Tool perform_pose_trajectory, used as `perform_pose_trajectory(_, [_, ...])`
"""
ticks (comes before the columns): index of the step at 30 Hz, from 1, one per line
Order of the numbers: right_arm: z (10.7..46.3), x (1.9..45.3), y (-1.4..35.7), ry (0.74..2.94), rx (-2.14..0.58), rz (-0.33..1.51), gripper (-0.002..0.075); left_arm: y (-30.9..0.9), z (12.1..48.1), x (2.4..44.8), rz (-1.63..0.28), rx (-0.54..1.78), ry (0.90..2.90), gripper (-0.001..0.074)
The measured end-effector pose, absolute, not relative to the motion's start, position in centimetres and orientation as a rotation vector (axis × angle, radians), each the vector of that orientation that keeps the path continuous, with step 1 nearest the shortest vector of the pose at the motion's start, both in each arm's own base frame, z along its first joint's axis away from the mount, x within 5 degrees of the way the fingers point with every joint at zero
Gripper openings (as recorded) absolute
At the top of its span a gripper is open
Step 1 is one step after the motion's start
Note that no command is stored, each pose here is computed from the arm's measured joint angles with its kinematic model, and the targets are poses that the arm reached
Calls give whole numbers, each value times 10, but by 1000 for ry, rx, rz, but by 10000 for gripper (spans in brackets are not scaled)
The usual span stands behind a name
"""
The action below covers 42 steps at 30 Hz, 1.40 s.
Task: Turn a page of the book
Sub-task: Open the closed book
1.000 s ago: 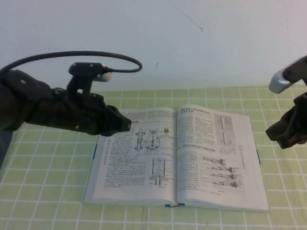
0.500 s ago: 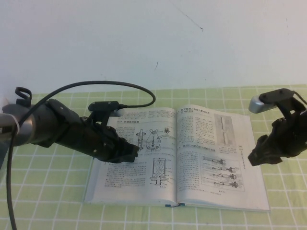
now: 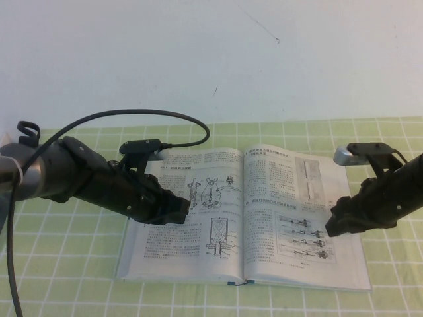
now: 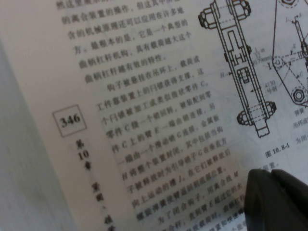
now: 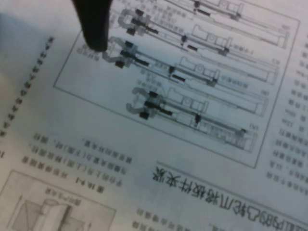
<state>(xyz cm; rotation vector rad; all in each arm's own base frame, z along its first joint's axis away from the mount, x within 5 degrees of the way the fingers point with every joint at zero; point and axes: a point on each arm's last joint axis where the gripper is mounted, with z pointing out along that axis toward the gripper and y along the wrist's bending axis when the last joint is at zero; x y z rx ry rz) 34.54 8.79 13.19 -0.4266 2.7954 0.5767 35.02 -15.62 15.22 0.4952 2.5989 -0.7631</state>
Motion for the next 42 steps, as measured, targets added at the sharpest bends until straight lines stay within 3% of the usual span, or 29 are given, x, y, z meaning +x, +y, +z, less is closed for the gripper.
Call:
perform_pose_trajectory(19, [132, 349, 94, 2774, -241, 696, 407, -156, 152, 350, -763, 493, 2599, -4])
perform_pose_trajectory(42, [131, 348, 93, 2812, -150, 705, 406, -156, 152, 350, -766, 495, 2601, -4])
